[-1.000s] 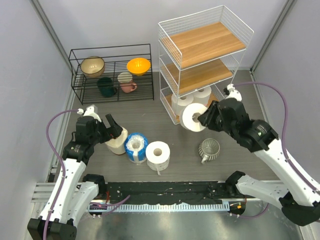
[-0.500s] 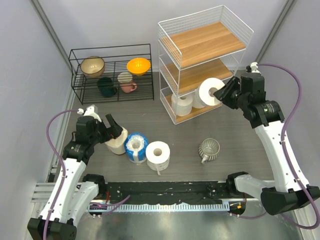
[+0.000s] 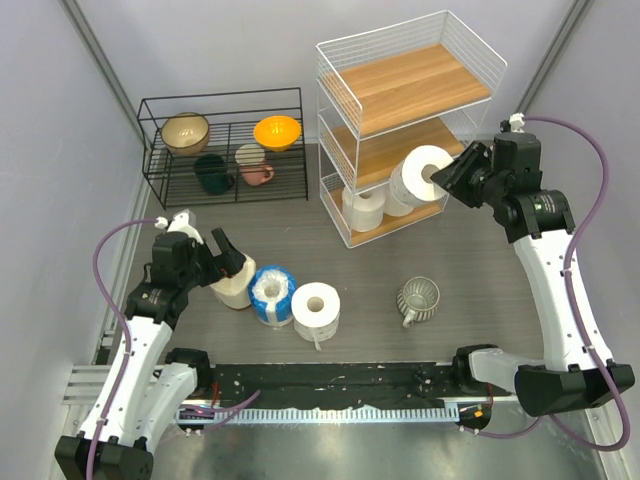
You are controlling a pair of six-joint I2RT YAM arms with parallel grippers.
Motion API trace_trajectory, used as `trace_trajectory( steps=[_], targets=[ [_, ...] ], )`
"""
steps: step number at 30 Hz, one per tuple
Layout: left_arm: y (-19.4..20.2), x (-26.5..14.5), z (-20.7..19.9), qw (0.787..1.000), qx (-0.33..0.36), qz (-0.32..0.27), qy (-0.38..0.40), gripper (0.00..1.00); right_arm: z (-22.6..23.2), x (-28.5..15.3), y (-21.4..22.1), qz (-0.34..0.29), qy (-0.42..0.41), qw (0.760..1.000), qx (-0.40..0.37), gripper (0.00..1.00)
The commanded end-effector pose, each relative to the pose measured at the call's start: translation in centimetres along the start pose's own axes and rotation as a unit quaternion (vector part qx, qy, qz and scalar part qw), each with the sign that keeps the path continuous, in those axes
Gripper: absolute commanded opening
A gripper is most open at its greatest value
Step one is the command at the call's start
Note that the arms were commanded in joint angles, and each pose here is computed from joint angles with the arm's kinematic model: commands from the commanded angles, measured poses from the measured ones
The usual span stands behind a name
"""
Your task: Place and organize the paper towels onto the shelf
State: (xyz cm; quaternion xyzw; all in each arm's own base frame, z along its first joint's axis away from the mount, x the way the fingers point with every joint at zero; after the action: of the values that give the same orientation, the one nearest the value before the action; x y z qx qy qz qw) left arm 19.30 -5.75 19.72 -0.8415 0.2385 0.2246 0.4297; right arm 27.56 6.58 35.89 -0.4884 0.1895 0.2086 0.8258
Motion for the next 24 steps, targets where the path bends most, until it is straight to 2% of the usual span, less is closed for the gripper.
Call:
trace_trajectory(
  steps=[1, 10, 24],
  targets=[
    [-0.4, -0.1, -0.7, 1.000, 0.006, -0.008, 0.022, 1.00, 3.0, -2.2, -4.4, -0.095, -0.076, 0.993, -0.007, 0.33],
    [-0.3, 0.0, -0.7, 1.000, 0.006, -0.006, 0.024, 1.00, 2.2, -2.0, -4.6, -0.095, -0.059, 0.994, -0.008, 0.33],
    [-0.3, 0.0, -0.7, 1.000, 0.006, -0.006, 0.024, 1.00, 2.2, 0.0, -7.3, -0.086, -0.060, 0.994, 0.002, 0.33]
  ],
)
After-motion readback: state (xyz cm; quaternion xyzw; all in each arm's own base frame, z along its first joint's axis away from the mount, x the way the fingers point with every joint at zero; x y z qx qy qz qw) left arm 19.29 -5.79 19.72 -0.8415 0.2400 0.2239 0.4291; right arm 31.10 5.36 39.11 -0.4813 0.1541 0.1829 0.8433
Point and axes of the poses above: each gripper's point midway between its finger pads, its own x axis out along the fingers, its own z axis along the line the jaws close on, y = z × x, the point moved 6 cm from there along -x, back along the fingers, and after that the axes turned 8 degrees about -x, right-handed, at the moved point
